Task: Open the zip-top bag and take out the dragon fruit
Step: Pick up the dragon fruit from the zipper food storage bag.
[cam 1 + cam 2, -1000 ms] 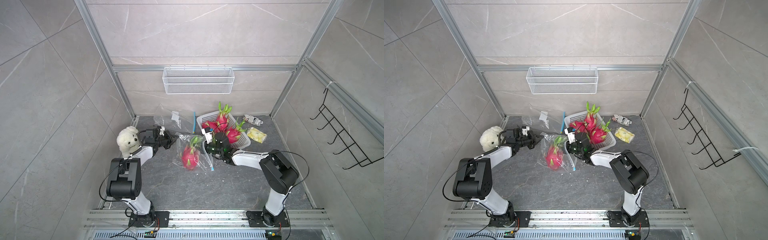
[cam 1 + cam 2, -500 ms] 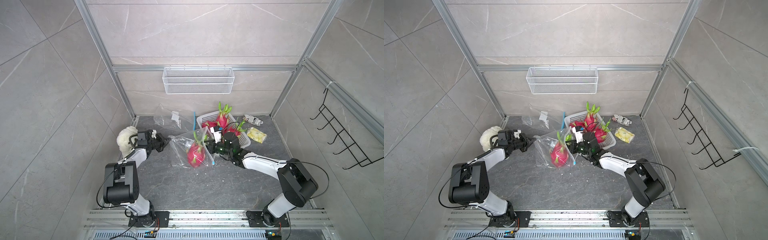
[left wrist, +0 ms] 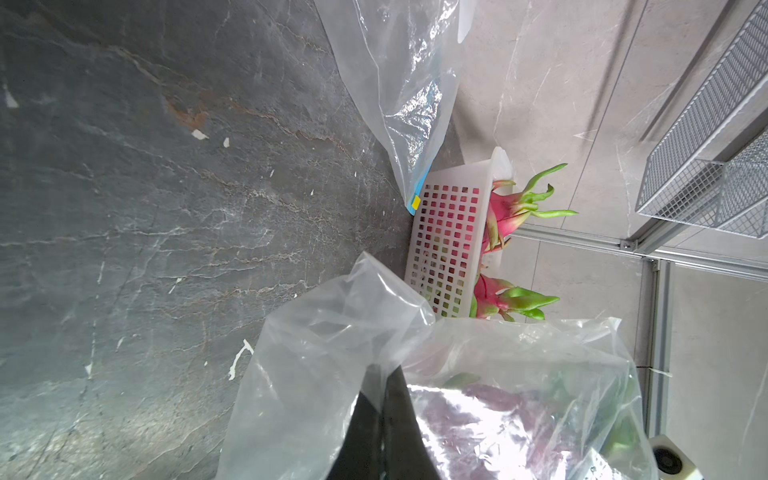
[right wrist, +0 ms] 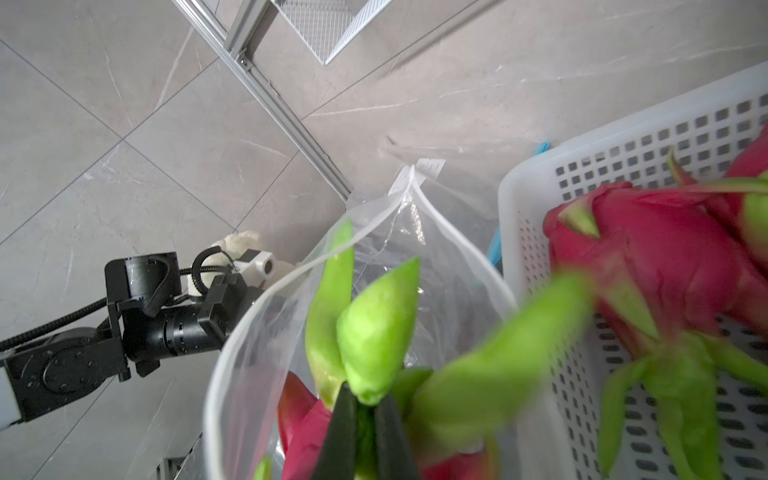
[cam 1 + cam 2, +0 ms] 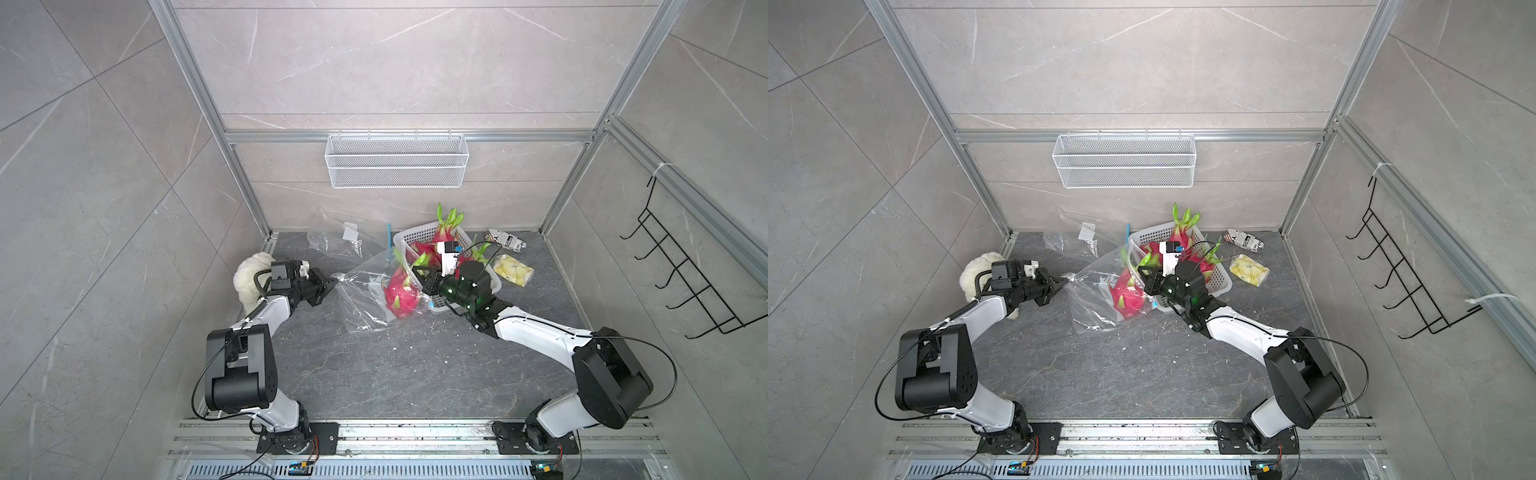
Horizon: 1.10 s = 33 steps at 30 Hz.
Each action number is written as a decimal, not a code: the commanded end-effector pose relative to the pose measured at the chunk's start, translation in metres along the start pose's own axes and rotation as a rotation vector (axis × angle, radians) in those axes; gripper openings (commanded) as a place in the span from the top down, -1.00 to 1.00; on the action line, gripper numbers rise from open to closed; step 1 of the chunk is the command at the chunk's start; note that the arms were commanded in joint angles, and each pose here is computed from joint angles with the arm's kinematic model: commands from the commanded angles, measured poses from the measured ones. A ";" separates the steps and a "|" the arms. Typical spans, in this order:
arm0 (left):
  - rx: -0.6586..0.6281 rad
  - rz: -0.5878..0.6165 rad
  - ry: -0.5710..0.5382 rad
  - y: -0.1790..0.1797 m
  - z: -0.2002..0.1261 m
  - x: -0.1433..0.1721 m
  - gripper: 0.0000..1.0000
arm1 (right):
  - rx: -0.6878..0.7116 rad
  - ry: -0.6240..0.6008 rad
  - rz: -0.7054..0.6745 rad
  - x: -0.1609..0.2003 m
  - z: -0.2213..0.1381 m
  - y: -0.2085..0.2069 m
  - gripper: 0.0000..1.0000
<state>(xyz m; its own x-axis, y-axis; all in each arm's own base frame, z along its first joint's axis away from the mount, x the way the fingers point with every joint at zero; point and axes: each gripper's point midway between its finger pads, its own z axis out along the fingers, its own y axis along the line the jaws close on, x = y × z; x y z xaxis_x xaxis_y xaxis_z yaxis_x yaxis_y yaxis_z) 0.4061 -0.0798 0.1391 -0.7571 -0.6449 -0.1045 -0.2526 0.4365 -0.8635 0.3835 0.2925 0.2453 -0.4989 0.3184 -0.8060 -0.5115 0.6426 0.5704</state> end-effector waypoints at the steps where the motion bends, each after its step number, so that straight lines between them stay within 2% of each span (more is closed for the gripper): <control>1: 0.022 0.050 -0.018 -0.014 -0.006 -0.008 1.00 | -0.039 -0.185 -0.035 -0.064 -0.014 0.029 1.00; 15: 0.001 0.066 -0.024 -0.013 -0.009 -0.008 1.00 | 0.029 -0.283 -0.166 -0.115 -0.040 0.043 1.00; 21: -0.015 0.091 -0.025 -0.016 -0.012 -0.010 1.00 | 0.080 -0.275 -0.226 -0.132 -0.048 0.044 1.00; 27: -0.057 0.123 -0.018 -0.013 -0.016 -0.010 1.00 | 0.148 -0.296 -0.282 -0.150 -0.057 0.039 1.00; 33: -0.116 0.154 -0.021 -0.005 -0.019 -0.011 1.00 | 0.209 -0.363 -0.280 -0.176 -0.071 0.033 1.00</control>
<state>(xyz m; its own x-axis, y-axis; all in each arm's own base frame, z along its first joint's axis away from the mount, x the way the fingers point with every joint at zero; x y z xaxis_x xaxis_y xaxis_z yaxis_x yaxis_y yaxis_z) 0.4040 -0.0716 0.1417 -0.7853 -0.5930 -0.1780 -0.2336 0.5500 -0.8018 0.4090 0.2282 0.3684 -0.1890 0.2718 -0.9436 -0.4427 0.8342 0.3289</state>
